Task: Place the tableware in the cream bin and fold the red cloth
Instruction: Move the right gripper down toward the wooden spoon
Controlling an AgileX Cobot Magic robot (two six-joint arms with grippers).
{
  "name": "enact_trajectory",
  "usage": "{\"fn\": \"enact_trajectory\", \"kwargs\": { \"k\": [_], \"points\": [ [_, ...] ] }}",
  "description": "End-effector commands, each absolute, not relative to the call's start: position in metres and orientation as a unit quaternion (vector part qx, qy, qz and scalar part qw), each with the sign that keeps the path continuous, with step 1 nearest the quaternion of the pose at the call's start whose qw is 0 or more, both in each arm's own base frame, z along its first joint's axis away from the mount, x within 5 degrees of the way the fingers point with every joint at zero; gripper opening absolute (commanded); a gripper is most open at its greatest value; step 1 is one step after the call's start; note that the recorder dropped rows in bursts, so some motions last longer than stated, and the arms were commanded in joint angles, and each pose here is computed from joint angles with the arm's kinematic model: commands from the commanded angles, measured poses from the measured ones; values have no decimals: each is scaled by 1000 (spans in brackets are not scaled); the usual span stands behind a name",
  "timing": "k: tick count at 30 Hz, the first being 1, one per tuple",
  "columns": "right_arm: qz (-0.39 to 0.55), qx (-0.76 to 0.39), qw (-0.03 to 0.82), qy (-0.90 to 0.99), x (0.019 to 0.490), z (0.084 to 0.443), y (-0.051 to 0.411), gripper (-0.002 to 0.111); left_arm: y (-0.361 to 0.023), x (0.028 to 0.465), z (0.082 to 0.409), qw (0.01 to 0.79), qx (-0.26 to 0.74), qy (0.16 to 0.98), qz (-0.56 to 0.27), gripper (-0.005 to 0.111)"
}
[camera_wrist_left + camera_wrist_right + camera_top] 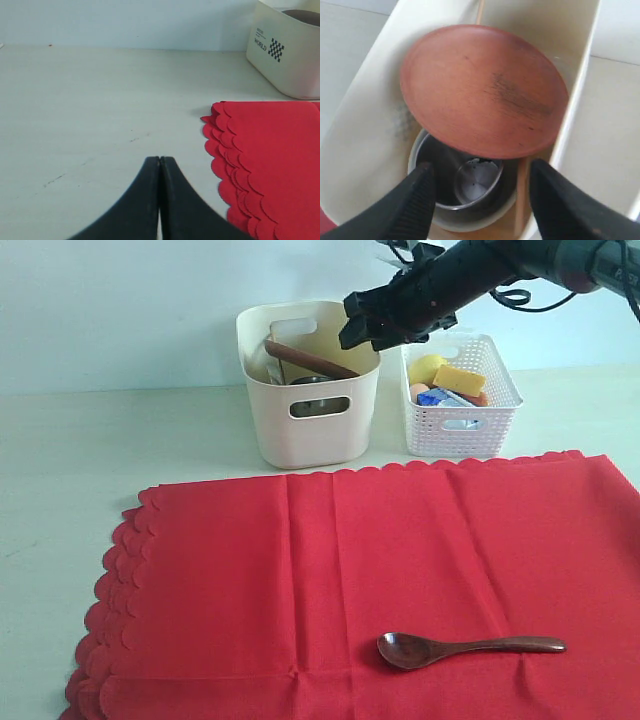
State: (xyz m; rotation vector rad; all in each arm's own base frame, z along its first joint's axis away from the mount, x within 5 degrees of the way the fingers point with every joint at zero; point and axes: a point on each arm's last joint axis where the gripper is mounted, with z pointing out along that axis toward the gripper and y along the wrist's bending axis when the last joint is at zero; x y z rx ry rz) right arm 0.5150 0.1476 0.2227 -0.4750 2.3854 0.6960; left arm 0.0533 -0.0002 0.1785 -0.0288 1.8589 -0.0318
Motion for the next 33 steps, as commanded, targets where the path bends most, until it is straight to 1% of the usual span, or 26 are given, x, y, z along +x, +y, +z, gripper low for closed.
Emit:
{"fn": "enact_trajectory", "kwargs": {
  "k": [1,4,8,12,18,20,23,26,30,31,32,33],
  "points": [
    [231,-162,326,902,519,232,140,55,-1,53,182,608,-11,794,-18,0],
    [199,-137,306,921,518,228,133,55,-1,53,182,608,-11,794,-18,0],
    [201,-149,266,931,512,224,133,55,-1,53,182,608,-11,794,-18,0],
    [259,-160,234,923,504,224,143,52,-1,53,182,608,-11,794,-18,0],
    [344,-151,197,906,500,215,155,51,-1,53,182,608,-11,794,-18,0],
    [358,-146,187,903,500,211,157,51,-1,53,182,608,-11,794,-18,0],
    [353,-147,183,906,500,209,156,51,-1,53,182,608,-11,794,-18,0],
    [313,-138,183,922,499,218,147,51,-1,53,182,608,-11,794,-18,0],
    [240,-162,179,940,487,243,134,51,-1,53,182,608,-11,794,-18,0],
    [223,-178,183,941,480,260,130,51,-1,53,182,608,-11,794,-18,0],
    [207,-203,208,934,474,280,127,49,-1,53,182,608,-11,794,-18,0],
    [203,-210,217,932,470,290,126,48,-1,53,182,608,-11,794,-18,0]
  ]
}}
